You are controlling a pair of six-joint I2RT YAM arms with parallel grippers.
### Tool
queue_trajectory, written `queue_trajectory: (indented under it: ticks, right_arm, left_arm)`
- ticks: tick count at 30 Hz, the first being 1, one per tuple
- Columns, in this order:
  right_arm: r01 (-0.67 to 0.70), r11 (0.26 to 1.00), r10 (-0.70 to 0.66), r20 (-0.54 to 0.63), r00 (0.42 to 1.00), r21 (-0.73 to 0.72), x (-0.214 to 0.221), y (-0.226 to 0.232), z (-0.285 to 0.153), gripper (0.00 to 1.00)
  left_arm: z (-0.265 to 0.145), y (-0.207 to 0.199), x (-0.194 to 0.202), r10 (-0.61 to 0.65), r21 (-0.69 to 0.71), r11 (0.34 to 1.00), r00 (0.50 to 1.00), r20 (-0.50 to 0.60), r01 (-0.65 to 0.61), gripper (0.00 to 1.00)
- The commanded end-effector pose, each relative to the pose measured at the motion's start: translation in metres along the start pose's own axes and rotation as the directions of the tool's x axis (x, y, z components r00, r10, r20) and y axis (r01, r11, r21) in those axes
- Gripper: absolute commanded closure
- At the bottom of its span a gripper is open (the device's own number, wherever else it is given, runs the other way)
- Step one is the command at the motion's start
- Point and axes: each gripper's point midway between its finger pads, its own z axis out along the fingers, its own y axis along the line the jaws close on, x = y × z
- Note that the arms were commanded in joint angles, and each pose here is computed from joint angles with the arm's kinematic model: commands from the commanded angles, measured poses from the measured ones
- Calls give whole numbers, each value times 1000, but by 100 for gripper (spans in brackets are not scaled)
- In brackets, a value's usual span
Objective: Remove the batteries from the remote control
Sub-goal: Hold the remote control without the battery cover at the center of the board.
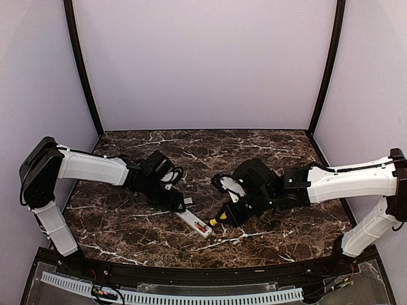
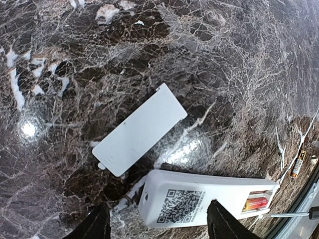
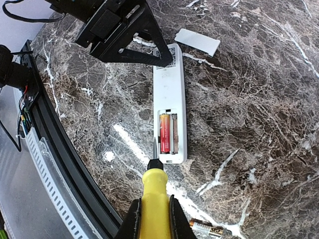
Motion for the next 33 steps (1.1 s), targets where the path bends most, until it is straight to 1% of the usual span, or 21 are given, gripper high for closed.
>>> queue_trajectory:
  ticks: [1,9,18,21,28,30,33]
  right_arm:
    - [30,999,-30,17,999,11,-8,5,2,100]
    - [64,998,-64,-3,998,30,-6,4,9,100]
    - [89,992,-86,-30,996,88,-3,-1,13,100]
    - [91,993,-90,-16,996,81,-8,3,8,100]
    - [97,994,-100,80,992,43,-39,22,-19,100]
    - [98,994,-103,92,991,57,-42,20,-22,100]
    - [102,992,-107,68,992,74,-35,15,-15,100]
  left_arm:
    - [1,0,5,45,-20,999,999,-30,-46,34]
    - [3,0,7,80,-50,995,996,-38,-82,36]
    - [9,-2,13,118,-75,990,991,-61,-122,40]
    - [10,-1,13,130,-87,987,989,-64,-135,41]
    - [14,1,18,153,-107,981,985,-83,-161,46]
    - [14,0,19,161,-110,979,983,-86,-170,47]
    - [16,-1,20,171,-112,977,981,-88,-180,48]
